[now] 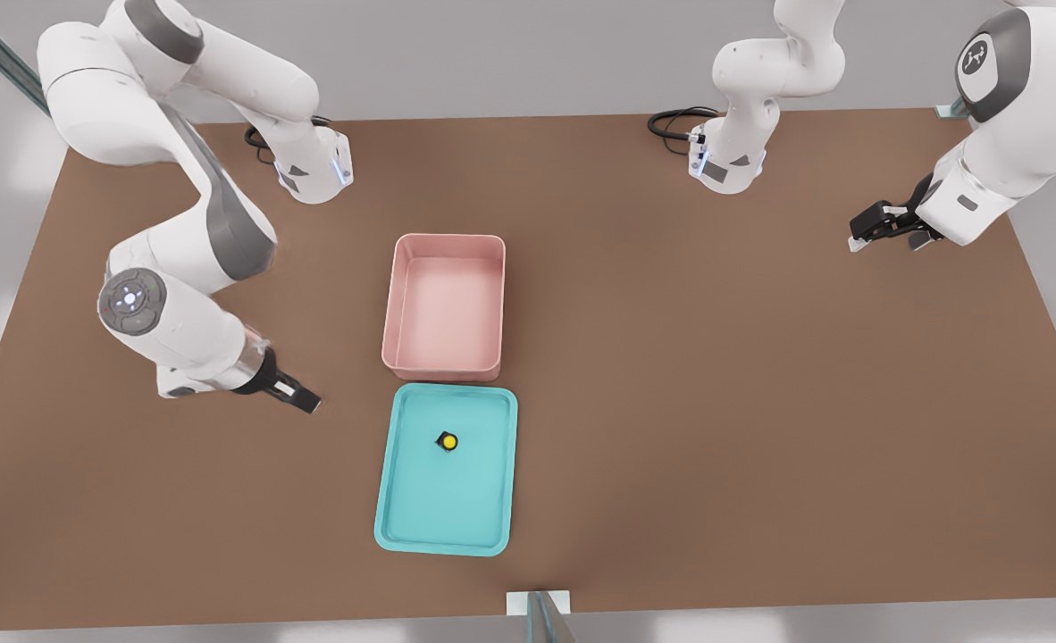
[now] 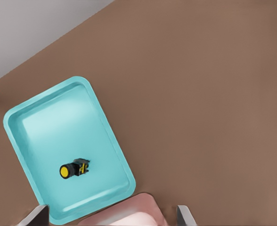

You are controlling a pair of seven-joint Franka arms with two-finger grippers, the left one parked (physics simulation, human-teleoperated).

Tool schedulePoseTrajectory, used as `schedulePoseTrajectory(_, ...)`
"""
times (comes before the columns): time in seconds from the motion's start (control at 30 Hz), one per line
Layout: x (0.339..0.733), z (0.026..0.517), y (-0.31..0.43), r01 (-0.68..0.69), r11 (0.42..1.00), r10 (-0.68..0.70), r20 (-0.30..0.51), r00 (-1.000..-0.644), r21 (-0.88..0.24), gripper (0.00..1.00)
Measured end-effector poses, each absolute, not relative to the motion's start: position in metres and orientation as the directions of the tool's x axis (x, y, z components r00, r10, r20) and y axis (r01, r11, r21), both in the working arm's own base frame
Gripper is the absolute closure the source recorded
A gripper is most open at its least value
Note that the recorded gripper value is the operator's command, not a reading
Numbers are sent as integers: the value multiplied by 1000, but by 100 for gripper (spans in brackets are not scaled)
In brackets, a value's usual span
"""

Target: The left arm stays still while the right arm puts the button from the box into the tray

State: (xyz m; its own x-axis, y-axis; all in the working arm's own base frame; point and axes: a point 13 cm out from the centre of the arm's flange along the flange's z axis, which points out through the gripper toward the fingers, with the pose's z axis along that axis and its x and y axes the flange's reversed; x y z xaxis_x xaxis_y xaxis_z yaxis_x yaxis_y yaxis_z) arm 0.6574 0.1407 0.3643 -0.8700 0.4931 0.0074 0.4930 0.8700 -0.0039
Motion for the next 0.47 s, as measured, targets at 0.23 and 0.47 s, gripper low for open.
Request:
schedulePoseTrajectory(0.23, 557, 441, 83, 379, 899, 406, 90, -910, -219, 0)
schedulePoseTrajectory(0.47, 543, 415, 47, 246, 953, 282, 217, -935, -178, 0)
